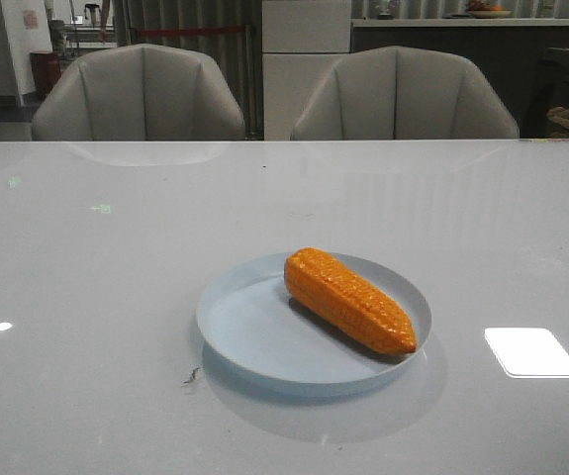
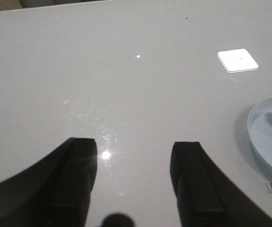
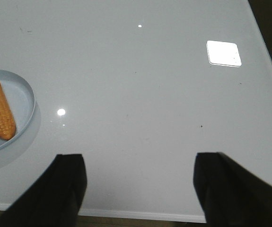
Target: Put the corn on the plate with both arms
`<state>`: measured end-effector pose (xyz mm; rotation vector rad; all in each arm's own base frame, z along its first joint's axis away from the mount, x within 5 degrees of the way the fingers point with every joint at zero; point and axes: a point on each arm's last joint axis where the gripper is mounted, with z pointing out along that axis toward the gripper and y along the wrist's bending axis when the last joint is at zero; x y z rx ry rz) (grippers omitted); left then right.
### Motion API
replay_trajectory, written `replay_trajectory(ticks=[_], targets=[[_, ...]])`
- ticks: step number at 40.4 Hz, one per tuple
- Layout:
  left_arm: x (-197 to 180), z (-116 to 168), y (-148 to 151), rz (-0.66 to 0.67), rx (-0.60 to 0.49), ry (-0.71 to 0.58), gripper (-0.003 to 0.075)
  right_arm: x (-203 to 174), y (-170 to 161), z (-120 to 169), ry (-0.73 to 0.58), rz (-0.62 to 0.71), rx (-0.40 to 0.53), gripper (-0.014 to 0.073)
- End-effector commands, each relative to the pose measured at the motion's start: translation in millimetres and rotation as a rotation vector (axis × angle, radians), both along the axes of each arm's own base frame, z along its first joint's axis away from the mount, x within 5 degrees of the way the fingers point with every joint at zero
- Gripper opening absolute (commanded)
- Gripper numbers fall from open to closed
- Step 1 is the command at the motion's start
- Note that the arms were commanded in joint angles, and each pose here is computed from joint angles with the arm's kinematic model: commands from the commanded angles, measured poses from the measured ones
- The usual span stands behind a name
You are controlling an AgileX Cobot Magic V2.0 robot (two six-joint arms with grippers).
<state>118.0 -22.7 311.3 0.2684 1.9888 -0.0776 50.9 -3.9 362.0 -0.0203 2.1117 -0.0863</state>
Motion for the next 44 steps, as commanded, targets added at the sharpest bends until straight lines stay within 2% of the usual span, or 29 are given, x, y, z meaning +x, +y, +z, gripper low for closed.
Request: replay_trajectory(ticks=[1, 17, 20, 31, 44], targets=[[2.7, 17.0, -0.6, 0.007, -0.04, -0.109, 0.0418, 3.1, -0.5, 11.7, -0.085, -0.003, -0.011, 0.0581], [0.5, 16.3, 0.1, 0.007, -0.035, -0.117, 0.0402, 3.1, -0.5, 11.7, -0.085, -0.003, -0.011, 0.0581], [-5.2, 16.7, 1.2, 0.007, -0.036, -0.139, 0.0365, 3.1, -0.5, 11.7, -0.085, -0.003, -0.011, 0.0581], [-41.8, 1.0, 15.1, 0.099, -0.046, -0.259, 0.0091, 3.1, -0.5, 11.7, -0.085, -0.003, -0.011, 0.0581], [-72.5, -43.5, 18.8, 0.109, -0.046, -0.409, 0.0094, 3.1, -0.5, 11.7, -0.085, -0.003, -0.011, 0.0581]])
